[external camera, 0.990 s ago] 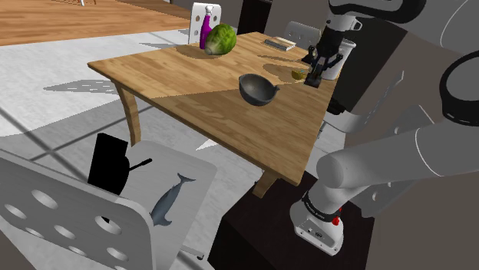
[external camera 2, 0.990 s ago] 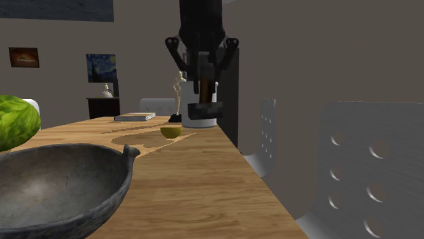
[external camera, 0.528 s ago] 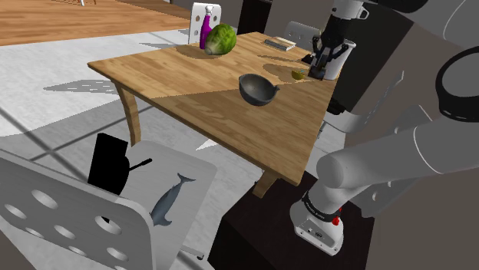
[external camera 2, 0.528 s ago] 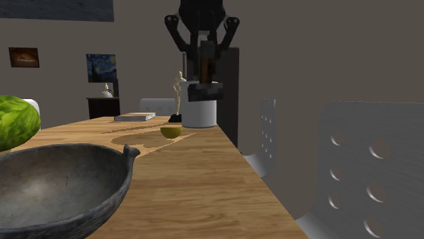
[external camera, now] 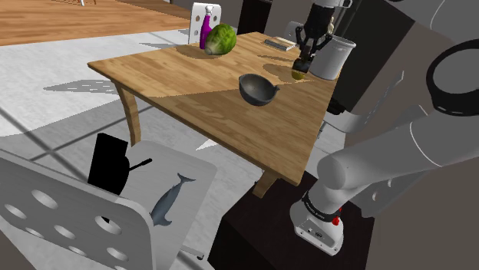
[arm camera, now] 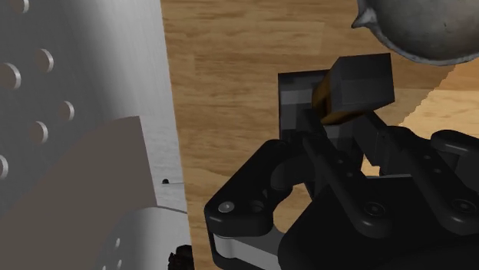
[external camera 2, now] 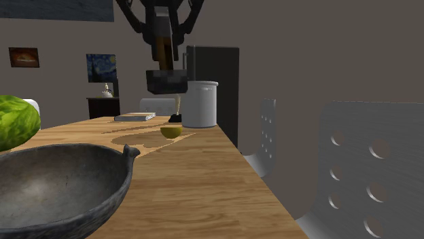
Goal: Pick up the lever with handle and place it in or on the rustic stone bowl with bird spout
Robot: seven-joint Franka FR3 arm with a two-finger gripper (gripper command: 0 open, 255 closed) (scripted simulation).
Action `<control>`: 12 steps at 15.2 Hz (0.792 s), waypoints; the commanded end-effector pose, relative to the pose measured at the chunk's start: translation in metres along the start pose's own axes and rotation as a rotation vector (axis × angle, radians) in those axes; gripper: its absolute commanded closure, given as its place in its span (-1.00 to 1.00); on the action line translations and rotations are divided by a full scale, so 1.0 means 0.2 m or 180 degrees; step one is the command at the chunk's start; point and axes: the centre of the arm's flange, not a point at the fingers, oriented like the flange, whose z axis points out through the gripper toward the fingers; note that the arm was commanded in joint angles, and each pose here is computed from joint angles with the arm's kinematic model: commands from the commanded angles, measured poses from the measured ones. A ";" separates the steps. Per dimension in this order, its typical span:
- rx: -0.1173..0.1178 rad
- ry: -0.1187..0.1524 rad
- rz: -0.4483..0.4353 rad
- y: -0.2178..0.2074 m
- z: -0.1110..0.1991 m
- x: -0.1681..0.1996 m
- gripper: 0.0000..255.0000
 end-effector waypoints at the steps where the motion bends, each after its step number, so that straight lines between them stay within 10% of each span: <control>1: 0.0001 0.0000 0.0004 -0.11 -0.01 -0.08 1.00; 12: 0.0001 0.0000 0.0004 -0.65 -0.08 -0.39 1.00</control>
